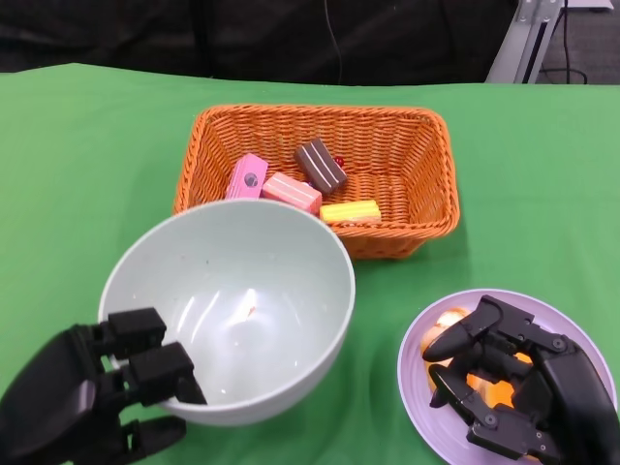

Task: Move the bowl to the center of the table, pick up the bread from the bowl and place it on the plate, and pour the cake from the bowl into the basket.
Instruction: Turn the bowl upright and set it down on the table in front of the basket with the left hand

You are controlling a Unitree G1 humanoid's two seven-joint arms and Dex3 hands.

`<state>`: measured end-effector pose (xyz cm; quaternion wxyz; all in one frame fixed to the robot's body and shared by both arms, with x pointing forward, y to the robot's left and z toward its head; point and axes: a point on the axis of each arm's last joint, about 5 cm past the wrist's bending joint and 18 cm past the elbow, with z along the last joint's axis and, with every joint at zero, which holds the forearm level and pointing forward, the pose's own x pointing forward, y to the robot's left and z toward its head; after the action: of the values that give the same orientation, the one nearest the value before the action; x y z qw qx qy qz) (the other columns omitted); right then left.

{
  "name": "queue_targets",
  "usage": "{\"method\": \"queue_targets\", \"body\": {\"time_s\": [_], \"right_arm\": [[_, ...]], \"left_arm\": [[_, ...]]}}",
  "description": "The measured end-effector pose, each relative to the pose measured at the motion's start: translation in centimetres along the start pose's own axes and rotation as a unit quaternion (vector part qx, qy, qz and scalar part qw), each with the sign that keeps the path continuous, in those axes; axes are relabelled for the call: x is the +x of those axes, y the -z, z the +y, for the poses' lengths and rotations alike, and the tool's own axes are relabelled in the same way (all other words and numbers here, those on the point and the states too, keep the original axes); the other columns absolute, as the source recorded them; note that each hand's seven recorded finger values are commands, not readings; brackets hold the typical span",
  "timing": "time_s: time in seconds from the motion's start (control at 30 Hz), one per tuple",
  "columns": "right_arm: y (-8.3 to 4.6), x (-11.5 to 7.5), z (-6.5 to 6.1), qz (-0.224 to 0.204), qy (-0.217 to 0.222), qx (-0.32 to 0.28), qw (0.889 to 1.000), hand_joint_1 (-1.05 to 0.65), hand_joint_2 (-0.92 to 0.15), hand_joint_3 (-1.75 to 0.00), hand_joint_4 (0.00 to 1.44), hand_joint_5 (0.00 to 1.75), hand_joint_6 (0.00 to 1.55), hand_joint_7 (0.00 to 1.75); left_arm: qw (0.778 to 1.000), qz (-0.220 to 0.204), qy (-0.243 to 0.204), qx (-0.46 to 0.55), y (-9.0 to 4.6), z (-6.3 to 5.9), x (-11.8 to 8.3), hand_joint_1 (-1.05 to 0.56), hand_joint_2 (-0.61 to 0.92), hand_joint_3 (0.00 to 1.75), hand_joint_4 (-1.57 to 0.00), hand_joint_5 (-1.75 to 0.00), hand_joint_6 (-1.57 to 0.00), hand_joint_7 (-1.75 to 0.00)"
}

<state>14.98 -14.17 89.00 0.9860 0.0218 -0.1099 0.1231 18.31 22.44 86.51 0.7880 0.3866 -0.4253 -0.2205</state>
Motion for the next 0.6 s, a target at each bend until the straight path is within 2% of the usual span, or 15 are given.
{"method": "queue_targets", "body": {"time_s": [0.1, 0.2, 0.3, 0.47, 0.6], "right_arm": [[-0.2, -0.1, 0.0, -0.002, 0.001, 0.0, 1.0, -0.1, -0.76, -0.56, 0.7, 1.48, 0.66, 1.2], [-0.4, -0.4, 0.0, 0.0, 0.005, 0.0, 1.0, -0.1, -0.76, -0.57, 0.71, 1.47, 0.66, 1.19], [-0.7, -0.6, 0.0, 0.0, 0.005, -0.001, 1.0, -0.1, -0.77, -0.58, 0.7, 1.45, 0.65, 1.18], [-1.2, -0.9, -0.1, 0.005, 0.003, -0.002, 1.0, -0.09, -0.76, -0.59, 0.7, 1.47, 0.65, 1.19], [-1.4, -1.0, 0.0, 0.005, 0.004, 0.005, 1.0, -0.08, -0.71, -0.68, 0.68, 1.5, 0.64, 1.23]], "left_arm": [[1.0, 0.0, 0.0, -0.004, -0.4, -0.2, -0.2, -0.04, 0.54, 1.0, -0.78, -1.61, -0.68, -1.44], [1.0, 0.006, 0.01, -0.01, -0.9, -0.5, -0.8, -0.03, 0.55, 0.96, -0.78, -1.58, -0.67, -1.43], [1.0, 0.012, 0.017, -0.01, -1.2, -0.7, -1.1, -0.01, 0.52, 0.98, -0.76, -1.64, -0.65, -1.48], [1.0, 0.01, 0.018, -0.007, -1.3, -0.7, -1.0, -0.02, 0.55, 0.95, -0.72, -1.71, -0.63, -1.52], [1.0, 0.015, 0.027, -0.007, -1.3, -0.8, -0.9, -0.05, 0.53, 0.97, -0.71, -1.74, -0.63, -1.53]]}}
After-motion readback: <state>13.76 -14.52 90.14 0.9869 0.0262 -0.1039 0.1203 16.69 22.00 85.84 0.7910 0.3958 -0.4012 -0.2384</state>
